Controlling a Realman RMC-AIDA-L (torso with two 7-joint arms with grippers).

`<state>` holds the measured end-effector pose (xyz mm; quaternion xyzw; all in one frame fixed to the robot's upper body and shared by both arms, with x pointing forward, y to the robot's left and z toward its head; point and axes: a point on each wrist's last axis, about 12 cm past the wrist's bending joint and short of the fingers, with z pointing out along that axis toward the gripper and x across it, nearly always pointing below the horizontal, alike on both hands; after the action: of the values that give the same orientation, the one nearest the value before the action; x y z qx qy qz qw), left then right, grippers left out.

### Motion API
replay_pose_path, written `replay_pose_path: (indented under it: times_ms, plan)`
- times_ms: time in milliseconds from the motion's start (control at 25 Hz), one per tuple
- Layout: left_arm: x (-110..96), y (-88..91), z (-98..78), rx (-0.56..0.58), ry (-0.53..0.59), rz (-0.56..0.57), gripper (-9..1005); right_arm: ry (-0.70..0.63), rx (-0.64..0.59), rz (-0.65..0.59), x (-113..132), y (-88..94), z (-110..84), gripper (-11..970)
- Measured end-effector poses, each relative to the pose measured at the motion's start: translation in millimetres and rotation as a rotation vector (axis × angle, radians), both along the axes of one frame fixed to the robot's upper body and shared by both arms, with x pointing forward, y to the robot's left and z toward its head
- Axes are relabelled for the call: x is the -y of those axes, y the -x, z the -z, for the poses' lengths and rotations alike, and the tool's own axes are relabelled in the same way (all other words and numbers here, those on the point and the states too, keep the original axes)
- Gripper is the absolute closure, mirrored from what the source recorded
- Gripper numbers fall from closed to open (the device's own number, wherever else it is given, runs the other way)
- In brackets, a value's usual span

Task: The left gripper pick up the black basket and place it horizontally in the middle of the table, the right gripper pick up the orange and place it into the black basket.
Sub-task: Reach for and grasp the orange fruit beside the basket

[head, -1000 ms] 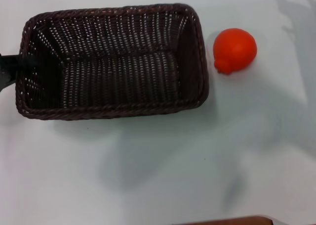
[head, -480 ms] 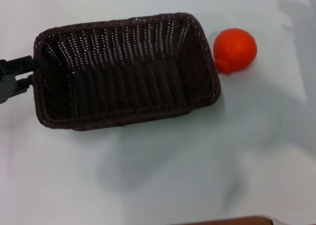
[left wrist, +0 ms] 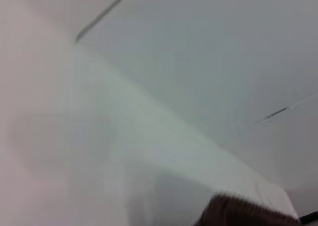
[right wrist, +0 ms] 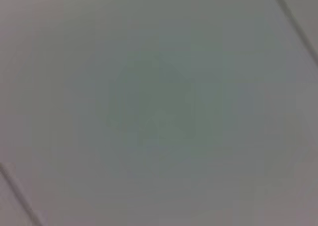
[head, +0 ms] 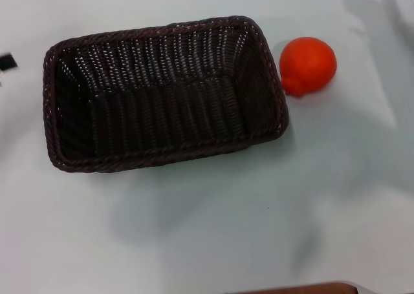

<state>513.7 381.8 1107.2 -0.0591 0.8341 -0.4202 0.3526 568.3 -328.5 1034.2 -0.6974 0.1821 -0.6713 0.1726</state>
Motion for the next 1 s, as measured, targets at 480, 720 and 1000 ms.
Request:
replay_pose_path:
  times_ms: [480,720,1000]
  plan:
    - [27,12.6,-2.4,0.83,-0.104,-0.105,163,0.14,-0.284,-0.575,2,-62.7,-76.2,167]
    - [46,14.9,6.5,0.99,-0.104,-0.113,170,0.336,-0.532,-0.836,-20,-72.3,-127.5,174]
    - [60,19.2,12.2,1.092,-0.096,-0.137,174,0.502,-0.771,-0.938,-46,-75.6,-133.5,182]
